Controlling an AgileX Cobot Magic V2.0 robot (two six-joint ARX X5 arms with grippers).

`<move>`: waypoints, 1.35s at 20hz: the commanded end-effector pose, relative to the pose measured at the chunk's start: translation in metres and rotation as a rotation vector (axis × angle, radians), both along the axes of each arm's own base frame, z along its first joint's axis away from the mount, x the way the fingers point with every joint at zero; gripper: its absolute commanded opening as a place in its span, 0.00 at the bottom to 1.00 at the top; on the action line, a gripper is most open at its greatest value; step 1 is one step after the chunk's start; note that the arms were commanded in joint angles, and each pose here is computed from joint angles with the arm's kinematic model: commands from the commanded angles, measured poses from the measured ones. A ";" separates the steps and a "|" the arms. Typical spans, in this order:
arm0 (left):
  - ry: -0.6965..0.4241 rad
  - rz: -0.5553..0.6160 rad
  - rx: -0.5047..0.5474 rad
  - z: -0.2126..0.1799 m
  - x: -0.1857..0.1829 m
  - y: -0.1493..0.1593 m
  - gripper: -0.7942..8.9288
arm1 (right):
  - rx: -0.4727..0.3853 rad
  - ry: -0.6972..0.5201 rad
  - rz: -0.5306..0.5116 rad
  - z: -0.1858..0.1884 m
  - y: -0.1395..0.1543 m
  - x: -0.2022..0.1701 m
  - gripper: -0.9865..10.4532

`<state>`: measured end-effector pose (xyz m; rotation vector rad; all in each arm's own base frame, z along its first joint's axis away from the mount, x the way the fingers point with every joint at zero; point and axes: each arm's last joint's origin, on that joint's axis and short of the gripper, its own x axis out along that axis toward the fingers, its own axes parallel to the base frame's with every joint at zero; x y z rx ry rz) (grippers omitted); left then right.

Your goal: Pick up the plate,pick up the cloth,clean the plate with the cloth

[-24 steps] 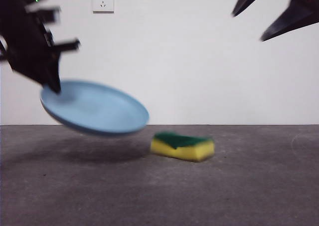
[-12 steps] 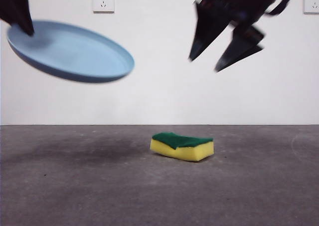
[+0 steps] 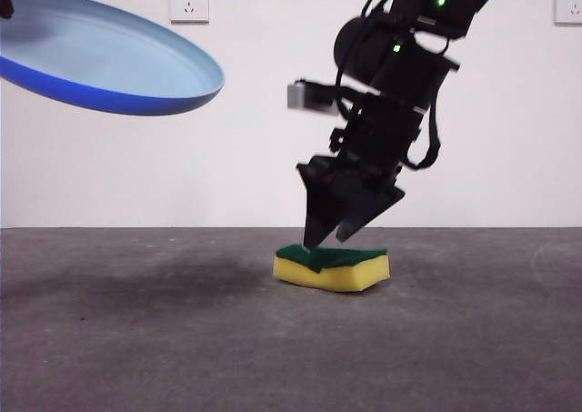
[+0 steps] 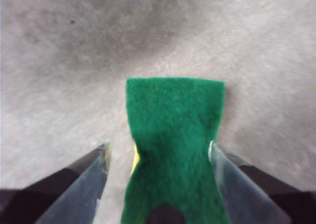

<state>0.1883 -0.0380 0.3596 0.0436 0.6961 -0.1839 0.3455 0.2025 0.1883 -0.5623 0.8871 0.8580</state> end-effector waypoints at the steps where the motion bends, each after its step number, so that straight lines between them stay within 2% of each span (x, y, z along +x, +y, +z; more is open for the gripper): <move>1: 0.003 -0.002 0.005 -0.001 0.000 0.000 0.07 | -0.007 0.001 0.010 -0.012 0.003 0.004 0.37; 2: 0.005 -0.002 0.005 -0.002 0.000 0.000 0.07 | -0.011 0.009 0.010 -0.017 0.003 0.005 0.34; 5: 0.005 -0.002 0.005 -0.002 0.000 0.000 0.07 | -0.028 0.040 -0.003 -0.033 0.003 0.009 0.32; 9: 0.005 -0.002 0.005 -0.002 0.000 0.000 0.07 | -0.038 0.060 -0.008 -0.041 0.003 0.010 0.10; 10: 0.005 -0.002 0.006 -0.002 0.000 0.000 0.07 | -0.039 0.060 -0.010 -0.041 0.003 0.010 0.07; 13: 0.013 0.000 0.009 -0.003 0.003 0.000 0.07 | -0.054 0.065 -0.047 -0.036 0.001 0.008 0.07; 15: 0.036 0.000 0.014 -0.008 0.011 -0.002 0.07 | -0.035 0.055 -0.062 -0.021 0.000 0.004 0.07; 19: 0.114 -0.005 0.028 -0.028 0.038 -0.009 0.07 | 0.075 -0.039 -0.111 0.038 -0.003 -0.012 0.07; 23: 0.203 -0.034 0.037 -0.054 0.066 -0.021 0.07 | 0.198 -0.119 -0.142 0.101 -0.011 -0.043 0.07; 27: 0.239 -0.160 -0.053 -0.069 0.078 -0.051 0.07 | 0.361 -0.068 -0.064 0.133 -0.005 -0.075 0.07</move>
